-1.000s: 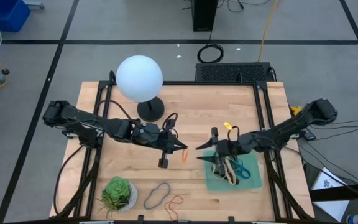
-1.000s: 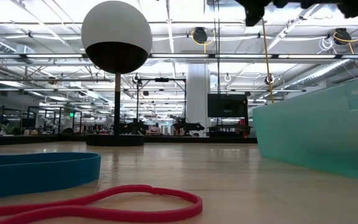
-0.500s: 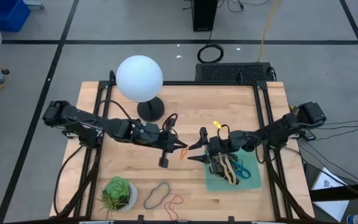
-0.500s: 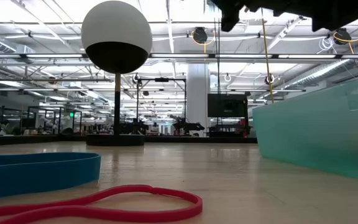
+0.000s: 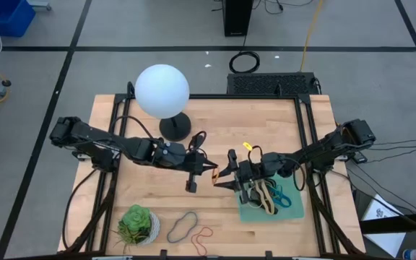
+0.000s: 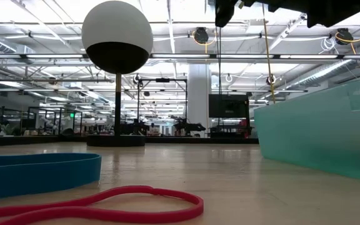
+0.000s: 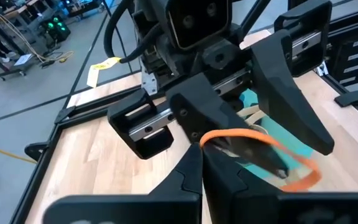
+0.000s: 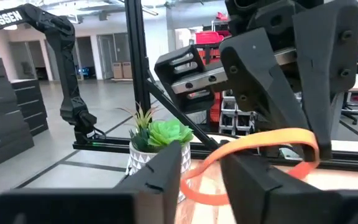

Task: Pick and place rubber bands into bin
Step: Put the orange rubber band into the green bin

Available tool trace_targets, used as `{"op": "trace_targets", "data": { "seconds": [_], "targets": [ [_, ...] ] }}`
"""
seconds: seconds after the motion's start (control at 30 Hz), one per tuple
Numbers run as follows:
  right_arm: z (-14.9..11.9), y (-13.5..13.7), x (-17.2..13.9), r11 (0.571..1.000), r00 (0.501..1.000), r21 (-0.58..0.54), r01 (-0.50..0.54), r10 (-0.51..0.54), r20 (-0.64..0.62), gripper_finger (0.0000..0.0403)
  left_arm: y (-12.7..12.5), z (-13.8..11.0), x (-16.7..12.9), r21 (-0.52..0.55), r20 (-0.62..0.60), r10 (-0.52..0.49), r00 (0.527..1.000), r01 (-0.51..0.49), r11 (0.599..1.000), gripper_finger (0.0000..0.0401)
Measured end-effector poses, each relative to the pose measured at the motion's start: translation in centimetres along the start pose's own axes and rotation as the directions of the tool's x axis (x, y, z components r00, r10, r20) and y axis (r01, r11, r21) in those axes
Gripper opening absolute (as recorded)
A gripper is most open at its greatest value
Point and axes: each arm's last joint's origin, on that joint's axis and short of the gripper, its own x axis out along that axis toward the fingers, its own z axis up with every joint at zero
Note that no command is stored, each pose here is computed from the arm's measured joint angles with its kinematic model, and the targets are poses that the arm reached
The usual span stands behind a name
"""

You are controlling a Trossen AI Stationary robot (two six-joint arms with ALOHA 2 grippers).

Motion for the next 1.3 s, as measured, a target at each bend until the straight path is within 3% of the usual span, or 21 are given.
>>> {"op": "trace_targets", "data": {
  "seconds": [0.23,0.5,0.7,0.87,0.97,1.1,1.3],
  "targets": [
    [0.0,0.0,0.0,0.998,1.0,-0.058,0.002,-0.002,0.001,0.001,0.0,0.0,0.0,-0.011,0.004,0.001,1.0,-0.001,1.0,0.0042],
    [0.0,0.0,0.0,0.998,1.0,-0.066,0.003,-0.003,-0.001,0.0003,0.0,0.0,0.0,-0.047,0.004,0.001,1.0,-0.001,0.999,0.0076],
    [0.0,0.0,0.0,0.998,1.0,-0.07,0.002,-0.002,-0.005,0.0002,0.0,0.0,0.0,-0.065,-0.004,-0.001,1.0,0.001,0.998,0.015],
    [1.0,0.5,-0.9,0.995,0.998,-0.098,-0.009,0.003,-0.066,0.0001,-0.3,-1.3,-0.1,-0.112,-0.133,-0.031,0.991,0.016,0.994,0.02],
    [1.9,0.9,-2.2,0.993,0.986,-0.118,0.028,-0.047,-0.157,0.0001,-0.5,-2.1,-0.3,-0.157,-0.216,-0.057,0.975,0.023,0.987,0.0216],
    [3.7,1.4,-4.7,0.983,0.932,-0.144,0.117,-0.158,-0.325,0.0001,-0.8,-3.2,-0.6,-0.225,-0.333,-0.103,0.937,0.027,0.974,0.0225],
    [8.4,2.1,-7.9,0.964,0.75,-0.074,0.256,-0.247,-0.614,0.0001,-0.9,-4.0,-1.0,-0.284,-0.414,-0.108,0.904,-0.015,0.959,0.0225]
  ]
}}
